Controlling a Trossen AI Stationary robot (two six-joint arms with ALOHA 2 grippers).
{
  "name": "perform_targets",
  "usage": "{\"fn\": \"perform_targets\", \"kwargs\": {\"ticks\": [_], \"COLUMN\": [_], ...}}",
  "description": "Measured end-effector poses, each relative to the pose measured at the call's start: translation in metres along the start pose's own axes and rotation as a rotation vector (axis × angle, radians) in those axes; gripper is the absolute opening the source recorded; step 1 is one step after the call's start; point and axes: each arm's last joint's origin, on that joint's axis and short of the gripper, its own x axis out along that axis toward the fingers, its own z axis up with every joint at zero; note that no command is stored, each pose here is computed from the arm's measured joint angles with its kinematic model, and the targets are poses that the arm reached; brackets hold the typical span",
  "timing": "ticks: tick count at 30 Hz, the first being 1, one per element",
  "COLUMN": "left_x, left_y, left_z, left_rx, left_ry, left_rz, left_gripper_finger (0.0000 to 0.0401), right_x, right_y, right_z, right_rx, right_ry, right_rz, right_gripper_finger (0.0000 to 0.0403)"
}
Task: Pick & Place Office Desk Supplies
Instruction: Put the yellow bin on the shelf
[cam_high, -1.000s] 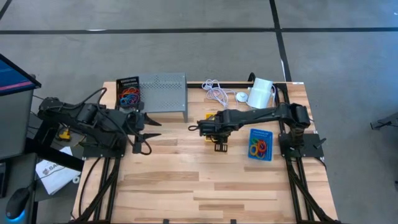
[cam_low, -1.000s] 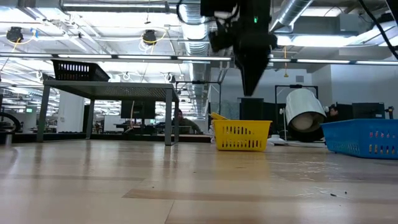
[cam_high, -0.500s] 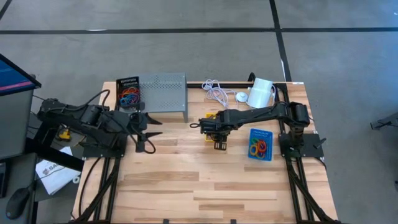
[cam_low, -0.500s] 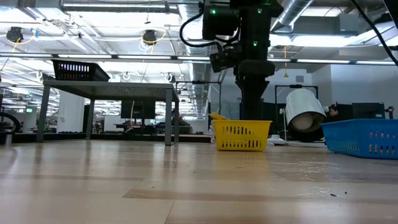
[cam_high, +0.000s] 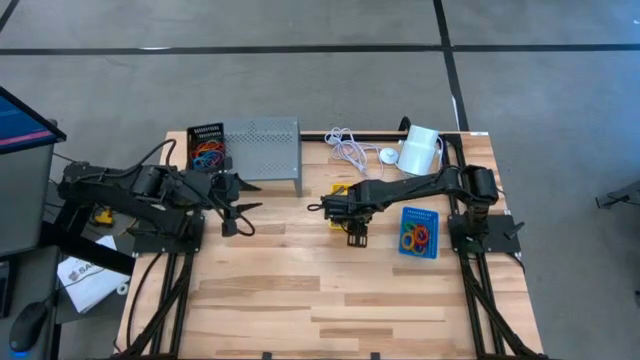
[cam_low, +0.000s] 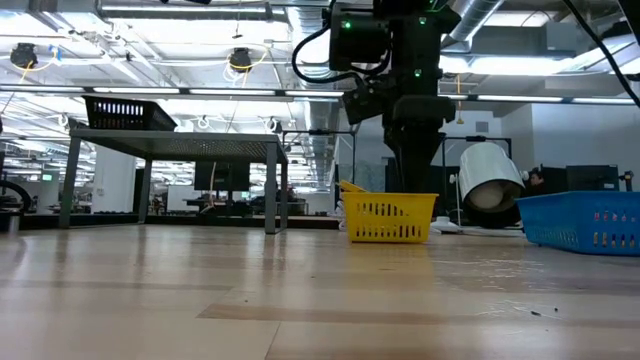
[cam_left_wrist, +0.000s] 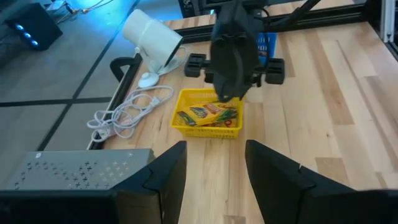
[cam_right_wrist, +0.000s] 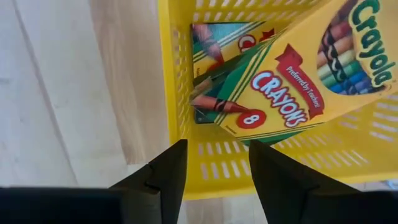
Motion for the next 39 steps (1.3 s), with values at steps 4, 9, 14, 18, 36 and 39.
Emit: {"fn": "perform_targets", "kwargs": {"ticks": [4,9,14,18,36,39], "left_x": [0.001,0.001,0.001,0.001,0.001,0.001], "left_y": [0.002,0.003,0.003,0.003,0.003,0.003], "left_z": [0.0,0.0,0.0,0.0,0.0,0.0], "left_rx": [-0.007,-0.01,-0.01,-0.01,-0.013,-0.013], "left_ry": [0.003,0.005,0.005,0.006,0.006,0.006], "left_rz": [0.013,0.018,0.018,0.018,0.017,0.017], "left_gripper_finger": [0.0159,0.0159,0.0159,0.0159,0.0159,0.0159], "right_x": [0.0,-0.004,-0.012,-0.017,0.004,0.011], "right_y": [0.001,0.0,0.002,0.009,0.015,0.013], "right_z": [-0.001,-0.003,0.002,0.004,0.003,0.002], "right_rx": [0.002,0.014,0.027,0.023,0.031,0.04], "right_ry": [0.008,0.016,-0.003,-0.026,-0.059,-0.075], "right_rz": [0.002,0.002,0.042,0.051,0.055,0.054], "right_gripper_finger": [0.0165,0.0165,0.0164,0.0164,0.0144,0.0145]}}
